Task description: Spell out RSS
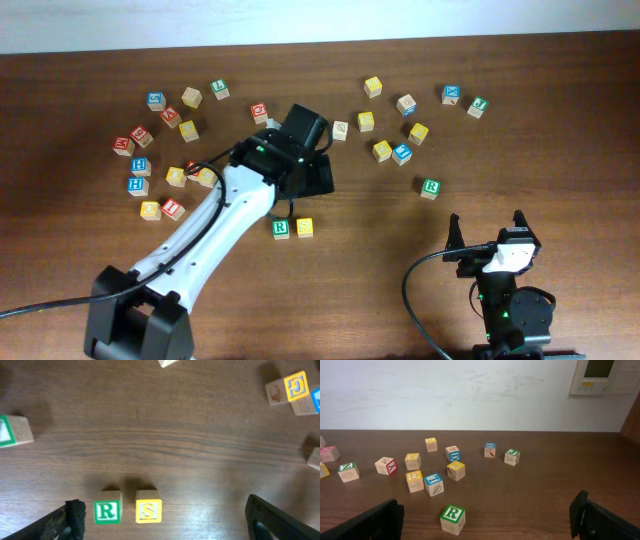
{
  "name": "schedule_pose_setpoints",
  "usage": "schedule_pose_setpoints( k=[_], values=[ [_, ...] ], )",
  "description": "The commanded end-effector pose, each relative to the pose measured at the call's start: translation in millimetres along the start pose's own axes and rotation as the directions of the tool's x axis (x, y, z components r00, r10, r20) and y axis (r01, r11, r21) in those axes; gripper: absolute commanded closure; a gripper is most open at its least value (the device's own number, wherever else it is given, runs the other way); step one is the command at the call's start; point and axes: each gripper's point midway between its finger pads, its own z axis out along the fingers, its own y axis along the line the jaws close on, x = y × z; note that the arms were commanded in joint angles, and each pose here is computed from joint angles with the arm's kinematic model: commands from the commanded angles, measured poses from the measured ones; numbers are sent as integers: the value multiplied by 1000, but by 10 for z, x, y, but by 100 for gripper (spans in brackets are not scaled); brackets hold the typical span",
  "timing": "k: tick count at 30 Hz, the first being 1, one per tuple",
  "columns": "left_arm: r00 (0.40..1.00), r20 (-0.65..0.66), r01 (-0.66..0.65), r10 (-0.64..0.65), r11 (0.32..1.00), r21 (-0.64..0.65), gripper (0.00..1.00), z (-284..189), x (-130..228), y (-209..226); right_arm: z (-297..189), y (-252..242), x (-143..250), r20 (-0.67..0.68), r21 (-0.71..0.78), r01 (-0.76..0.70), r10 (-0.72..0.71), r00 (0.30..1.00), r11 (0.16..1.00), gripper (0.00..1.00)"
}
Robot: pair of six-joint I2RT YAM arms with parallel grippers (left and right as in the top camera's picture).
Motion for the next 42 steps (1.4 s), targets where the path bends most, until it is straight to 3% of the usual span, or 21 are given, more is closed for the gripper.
schedule_pose_setpoints(
  k=[1, 12, 19, 24, 37, 39, 42],
  values=[
    [998, 31, 56, -56, 998, 6, 0, -91, -200, 157, 0, 24, 32, -5, -12, -11, 11, 1000, 1000, 2],
    [925, 65, 378, -375, 924, -51, 1, -114, -687, 1371, 0, 24, 32, -5, -12, -11, 11, 1000, 1000, 2],
    [849, 57, 528, -526, 837, -146, 1, -186, -602, 2107, 0, 24, 32, -5, -12, -11, 11, 1000, 1000, 2],
    [828, 58, 557, -557, 807, -198, 1, -221, -523, 2310, 0, 24, 32, -5, -12, -11, 11, 1000, 1000, 2],
    [828, 56, 557, -557, 807, -196, 1, -220, -523, 2306, 0, 30, 27, -3, -15, -11, 11, 1000, 1000, 2],
    [828, 56, 557, -557, 807, -196, 1, -220, -523, 2306, -10, 195, 3, -3, -111, -81, 81, 997, 991, 2],
    [828, 56, 557, -557, 807, -196, 1, -220, -523, 2306, -133, 666, -47, -92, -375, -298, 285, 954, 878, 2]
  ],
)
